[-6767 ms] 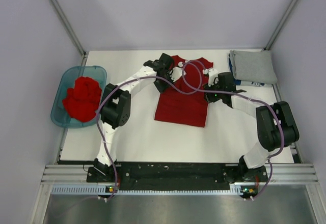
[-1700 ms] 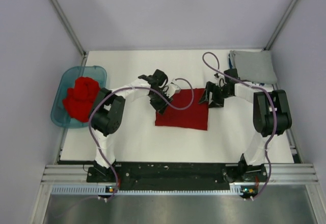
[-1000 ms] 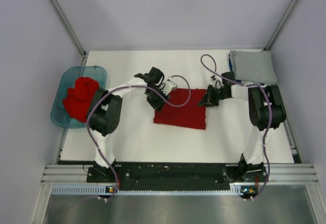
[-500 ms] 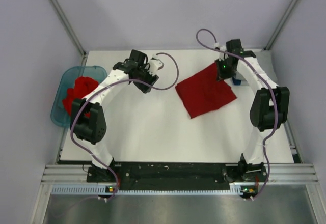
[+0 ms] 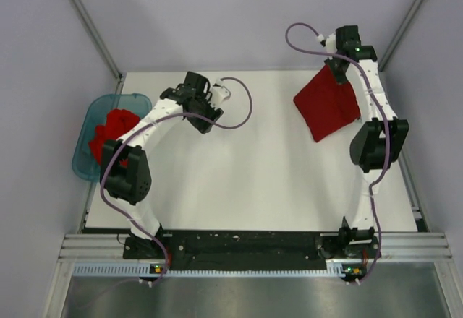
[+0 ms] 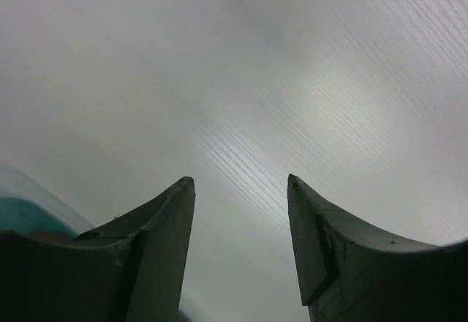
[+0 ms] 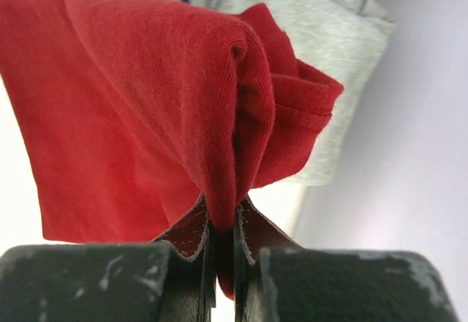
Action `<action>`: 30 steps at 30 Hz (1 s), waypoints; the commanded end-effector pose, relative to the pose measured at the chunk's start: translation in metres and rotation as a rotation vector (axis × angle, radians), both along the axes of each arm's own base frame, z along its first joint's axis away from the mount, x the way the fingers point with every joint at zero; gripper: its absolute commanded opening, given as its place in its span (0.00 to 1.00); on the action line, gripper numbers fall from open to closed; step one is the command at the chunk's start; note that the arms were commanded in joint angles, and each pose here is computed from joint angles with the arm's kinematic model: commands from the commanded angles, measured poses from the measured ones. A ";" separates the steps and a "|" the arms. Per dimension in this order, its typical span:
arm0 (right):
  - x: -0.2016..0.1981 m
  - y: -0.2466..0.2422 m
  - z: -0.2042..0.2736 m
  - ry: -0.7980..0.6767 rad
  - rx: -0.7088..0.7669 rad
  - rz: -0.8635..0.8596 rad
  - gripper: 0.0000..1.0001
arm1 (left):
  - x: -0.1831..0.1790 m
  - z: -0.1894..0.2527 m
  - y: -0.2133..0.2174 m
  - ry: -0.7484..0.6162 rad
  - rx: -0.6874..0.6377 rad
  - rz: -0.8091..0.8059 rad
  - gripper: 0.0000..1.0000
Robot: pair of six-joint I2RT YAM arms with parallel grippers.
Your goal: Fold and stack the t-shirts
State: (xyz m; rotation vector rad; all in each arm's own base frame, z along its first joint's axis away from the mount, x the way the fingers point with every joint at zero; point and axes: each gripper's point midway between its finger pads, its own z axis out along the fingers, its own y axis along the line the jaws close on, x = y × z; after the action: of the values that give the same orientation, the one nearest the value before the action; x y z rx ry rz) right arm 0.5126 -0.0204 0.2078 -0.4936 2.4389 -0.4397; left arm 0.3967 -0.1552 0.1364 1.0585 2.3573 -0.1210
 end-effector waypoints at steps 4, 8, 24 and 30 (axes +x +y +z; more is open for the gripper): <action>0.019 -0.048 0.058 -0.135 -0.133 -0.074 0.00 | 0.008 0.001 0.002 -0.003 0.012 0.016 0.59; 0.021 -0.050 0.079 -0.194 -0.124 -0.092 0.00 | 0.009 -0.004 0.001 0.009 0.011 0.018 0.59; 0.001 -0.052 0.164 -0.385 -0.116 -0.082 0.00 | 0.008 -0.012 -0.001 0.036 0.011 0.012 0.59; -0.001 -0.054 0.169 -0.396 -0.120 -0.088 0.00 | 0.007 -0.013 -0.002 0.041 0.007 0.014 0.59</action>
State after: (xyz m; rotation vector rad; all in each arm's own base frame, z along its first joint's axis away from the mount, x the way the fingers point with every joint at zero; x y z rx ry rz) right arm 0.5227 -0.0674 0.3004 -0.4115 2.2533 -0.6305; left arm 0.3958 -0.1534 0.1112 1.0799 2.4299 -0.1183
